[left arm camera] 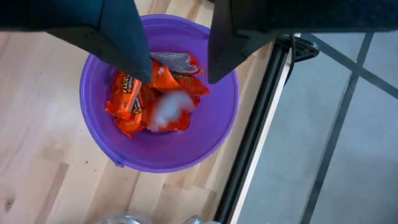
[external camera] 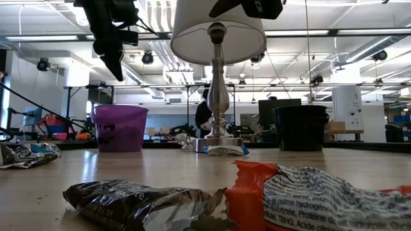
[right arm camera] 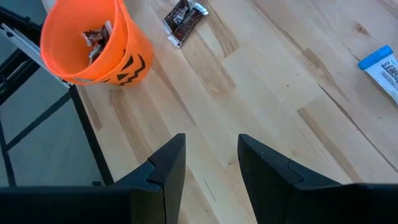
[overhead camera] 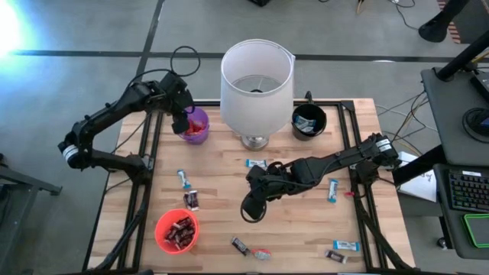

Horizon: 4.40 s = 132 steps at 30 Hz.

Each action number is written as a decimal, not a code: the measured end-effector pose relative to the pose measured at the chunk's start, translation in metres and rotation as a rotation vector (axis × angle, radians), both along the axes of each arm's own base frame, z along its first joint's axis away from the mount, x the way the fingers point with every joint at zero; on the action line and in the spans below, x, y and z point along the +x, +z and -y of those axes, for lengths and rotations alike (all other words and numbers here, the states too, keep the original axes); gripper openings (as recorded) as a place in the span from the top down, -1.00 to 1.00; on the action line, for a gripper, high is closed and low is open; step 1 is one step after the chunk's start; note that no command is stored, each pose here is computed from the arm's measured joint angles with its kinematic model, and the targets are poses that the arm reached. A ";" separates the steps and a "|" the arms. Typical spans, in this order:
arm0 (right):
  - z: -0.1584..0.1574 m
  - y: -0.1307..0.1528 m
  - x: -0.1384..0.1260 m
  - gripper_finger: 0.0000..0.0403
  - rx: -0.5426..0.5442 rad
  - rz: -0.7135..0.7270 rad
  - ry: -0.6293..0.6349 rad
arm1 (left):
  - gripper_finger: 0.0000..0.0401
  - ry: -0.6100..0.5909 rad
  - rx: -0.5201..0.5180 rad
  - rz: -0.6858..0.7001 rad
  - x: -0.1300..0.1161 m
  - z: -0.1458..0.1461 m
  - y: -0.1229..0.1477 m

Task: Sort candy
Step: Put the black chocolate into the orange bucket

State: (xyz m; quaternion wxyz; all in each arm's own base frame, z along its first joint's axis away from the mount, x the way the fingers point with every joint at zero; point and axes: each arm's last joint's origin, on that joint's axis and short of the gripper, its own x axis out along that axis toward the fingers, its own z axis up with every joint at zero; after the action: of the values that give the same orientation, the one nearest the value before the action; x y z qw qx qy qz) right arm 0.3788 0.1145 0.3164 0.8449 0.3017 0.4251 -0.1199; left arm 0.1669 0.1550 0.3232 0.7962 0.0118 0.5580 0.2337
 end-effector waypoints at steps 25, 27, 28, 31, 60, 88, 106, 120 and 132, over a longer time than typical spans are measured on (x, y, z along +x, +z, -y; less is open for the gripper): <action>-0.051 -0.053 -0.078 0.32 -0.076 -0.605 -0.020 | 0.18 -0.131 -0.062 0.377 -0.042 0.050 0.038; -0.060 -0.057 -0.085 0.32 -0.055 -0.637 -0.012 | 0.18 -0.134 -0.055 0.382 -0.044 0.053 0.038; -0.063 -0.060 -0.089 0.32 -0.045 -0.654 -0.017 | 0.18 -0.134 -0.052 0.385 -0.046 0.054 0.039; -0.074 -0.069 -0.099 0.32 -0.017 -0.704 -0.062 | 0.18 -0.136 -0.045 0.391 -0.049 0.057 0.039; -0.171 -0.128 -0.199 0.32 0.170 -0.825 0.031 | 0.18 -0.057 -0.060 0.404 -0.050 0.056 0.031; -0.167 -0.180 -0.223 0.42 0.268 -0.813 -0.034 | 0.18 -0.015 -0.082 0.420 -0.050 0.056 0.030; -0.178 -0.162 -0.209 0.90 0.305 -0.699 -0.031 | 0.17 -0.027 -0.165 0.484 -0.048 0.058 0.033; -0.132 -0.151 -0.135 0.91 0.178 -0.413 -0.049 | -0.17 -0.217 -0.349 0.647 -0.046 0.067 0.051; -0.054 -0.121 -0.053 0.91 0.046 -0.243 0.099 | -0.16 -0.372 -0.478 0.625 -0.031 0.086 0.048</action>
State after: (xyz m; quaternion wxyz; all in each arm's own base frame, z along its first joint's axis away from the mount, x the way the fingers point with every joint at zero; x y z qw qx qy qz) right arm 0.3260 0.1680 0.1958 0.7851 0.2827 0.5413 -0.1038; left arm 0.1359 0.0689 0.3713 0.9357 -0.1440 0.3169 -0.0574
